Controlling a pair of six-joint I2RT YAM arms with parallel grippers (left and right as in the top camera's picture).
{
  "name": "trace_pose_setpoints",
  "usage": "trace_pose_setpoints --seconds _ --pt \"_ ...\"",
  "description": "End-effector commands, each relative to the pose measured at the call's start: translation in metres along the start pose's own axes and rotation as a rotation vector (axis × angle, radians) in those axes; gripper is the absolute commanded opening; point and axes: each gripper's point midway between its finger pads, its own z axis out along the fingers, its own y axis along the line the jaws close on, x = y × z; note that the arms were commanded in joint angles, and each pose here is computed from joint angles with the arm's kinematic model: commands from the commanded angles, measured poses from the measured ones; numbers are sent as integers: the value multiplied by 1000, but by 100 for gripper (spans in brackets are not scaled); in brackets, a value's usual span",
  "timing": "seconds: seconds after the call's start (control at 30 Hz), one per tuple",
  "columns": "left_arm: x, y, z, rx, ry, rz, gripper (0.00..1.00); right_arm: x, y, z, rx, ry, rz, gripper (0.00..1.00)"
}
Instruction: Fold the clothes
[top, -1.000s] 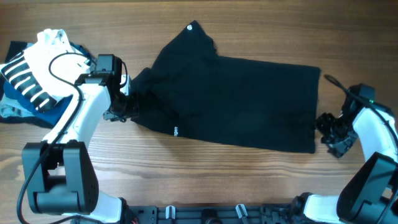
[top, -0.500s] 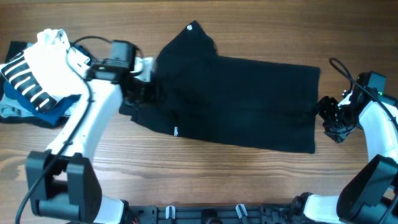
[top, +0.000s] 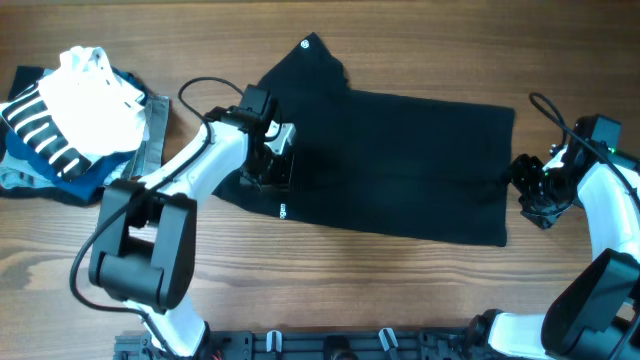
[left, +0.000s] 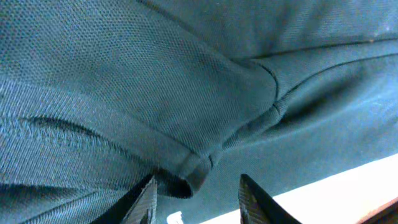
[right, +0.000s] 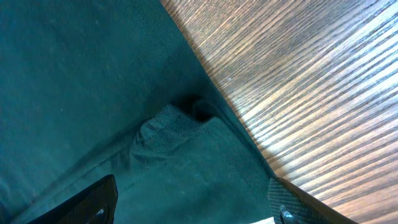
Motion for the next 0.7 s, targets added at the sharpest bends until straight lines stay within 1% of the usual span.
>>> trace_pose_setpoints --seconds 0.0,0.03,0.1,0.13,0.17,0.37,0.5,0.6,0.67 --pt "-2 2 4 -6 -9 3 38 -6 5 -2 -21 -14 -15 78" --pt "-4 3 4 -13 -16 5 31 -6 5 -2 -21 -14 -14 78" --pt "-8 7 3 -36 -32 9 22 -6 5 -3 -22 -14 -12 78" --pt "-10 6 3 -34 -43 13 11 -6 5 -3 -21 -15 -13 78" --pt "-13 5 3 -28 -53 16 4 -6 5 -3 -21 -15 -12 78" --pt "-17 0 3 -3 -69 25 4 -6 5 -2 -21 -14 -12 78" --pt "-27 -11 2 53 -104 45 4 -7 5 -3 -22 -15 -12 78" --pt "-41 -25 -2 126 -159 78 4 -7 5 -3 -23 -18 -12 78" --pt "-51 -40 -6 204 -202 112 4 -7 5 -3 -23 -18 -13 78"
